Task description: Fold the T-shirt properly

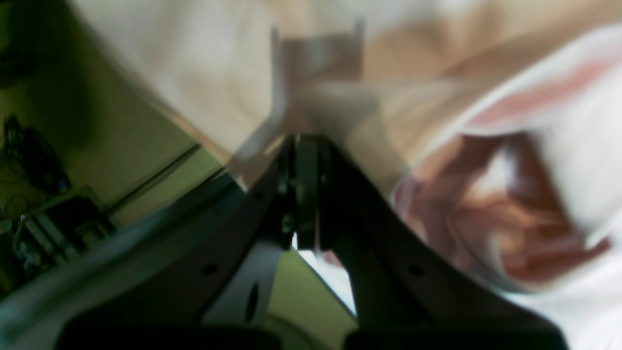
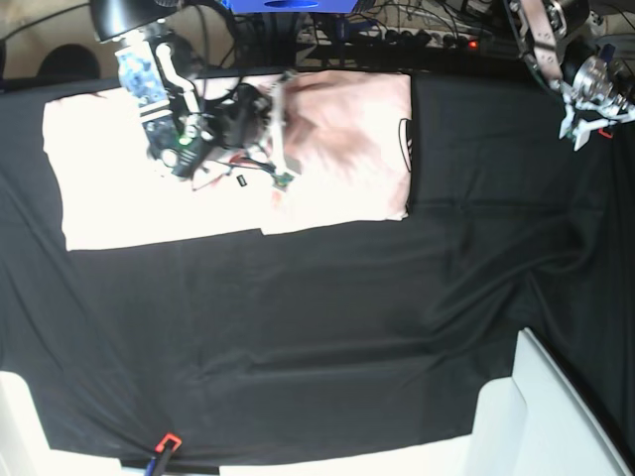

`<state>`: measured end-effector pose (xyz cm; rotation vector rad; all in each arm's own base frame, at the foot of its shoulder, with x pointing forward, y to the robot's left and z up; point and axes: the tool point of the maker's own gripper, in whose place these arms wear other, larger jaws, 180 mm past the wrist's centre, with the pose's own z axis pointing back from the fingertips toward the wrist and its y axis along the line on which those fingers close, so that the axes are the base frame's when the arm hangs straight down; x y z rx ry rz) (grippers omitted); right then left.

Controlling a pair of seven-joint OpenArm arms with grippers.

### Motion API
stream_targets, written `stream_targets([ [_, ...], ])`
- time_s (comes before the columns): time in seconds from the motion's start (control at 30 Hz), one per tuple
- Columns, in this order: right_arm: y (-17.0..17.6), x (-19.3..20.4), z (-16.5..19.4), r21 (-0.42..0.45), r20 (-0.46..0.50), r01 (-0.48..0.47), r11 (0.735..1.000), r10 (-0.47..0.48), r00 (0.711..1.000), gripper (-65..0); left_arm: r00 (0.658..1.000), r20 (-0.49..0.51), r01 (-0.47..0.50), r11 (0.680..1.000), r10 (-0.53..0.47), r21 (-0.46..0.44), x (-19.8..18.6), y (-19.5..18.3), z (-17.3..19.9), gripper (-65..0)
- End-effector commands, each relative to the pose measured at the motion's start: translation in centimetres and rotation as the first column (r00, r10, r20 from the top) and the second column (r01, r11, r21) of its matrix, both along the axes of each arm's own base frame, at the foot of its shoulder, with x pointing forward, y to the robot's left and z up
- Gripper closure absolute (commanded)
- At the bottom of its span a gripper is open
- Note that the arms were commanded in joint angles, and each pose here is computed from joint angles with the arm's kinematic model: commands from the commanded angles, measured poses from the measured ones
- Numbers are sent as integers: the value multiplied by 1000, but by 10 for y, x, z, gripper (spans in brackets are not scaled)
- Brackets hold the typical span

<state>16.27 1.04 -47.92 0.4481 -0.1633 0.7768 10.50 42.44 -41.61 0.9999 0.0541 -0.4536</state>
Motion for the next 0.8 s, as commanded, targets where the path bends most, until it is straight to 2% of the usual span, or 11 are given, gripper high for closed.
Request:
stream_targets([
  [0.0, 2, 8, 5, 26, 25, 7, 1000, -8, 1000, 0, 1000, 28, -5, 1000, 4, 23, 4, 6, 10, 0],
  [0.17, -23, 1, 1, -8, 8, 64, 998, -64, 998, 0, 986, 150, -51, 990, 70, -129, 17, -6, -4, 0],
  [0.3, -31, 9, 22, -26, 62, 73, 997, -71, 996, 0, 969, 216, -68, 969, 121, -236, 23, -14, -13, -113],
  [0.4, -35, 25, 59, -49, 168, 53, 997, -44, 985, 0, 935, 300, -76, 932, 191, -355, 39, -25, -18, -195],
  [0.5, -48, 46, 92, -82, 295, 46, 996, -19, 955, 0, 899, 354, -68, 880, 258, -470, 50, -39, -25, -203],
  [0.57, -67, 54, 91, -120, 315, 58, 991, -17, 949, 0, 882, 373, -57, 852, 287, -520, 54, -43, -26, -203],
  [0.63, -104, 64, 82, -157, 302, 158, 975, -105, 947, 0, 863, 386, -51, 818, 324, -572, 57, -50, -29, -203],
  [0.67, -127, 67, 76, -173, 285, 232, 957, -177, 942, 0, 857, 386, -53, 804, 341, -592, 57, -53, -31, -205],
  [0.77, -206, 78, 67, -243, 272, 415, 877, -349, 897, 0, 849, 390, -51, 788, 357, -613, 59, -56, -32, -210],
])
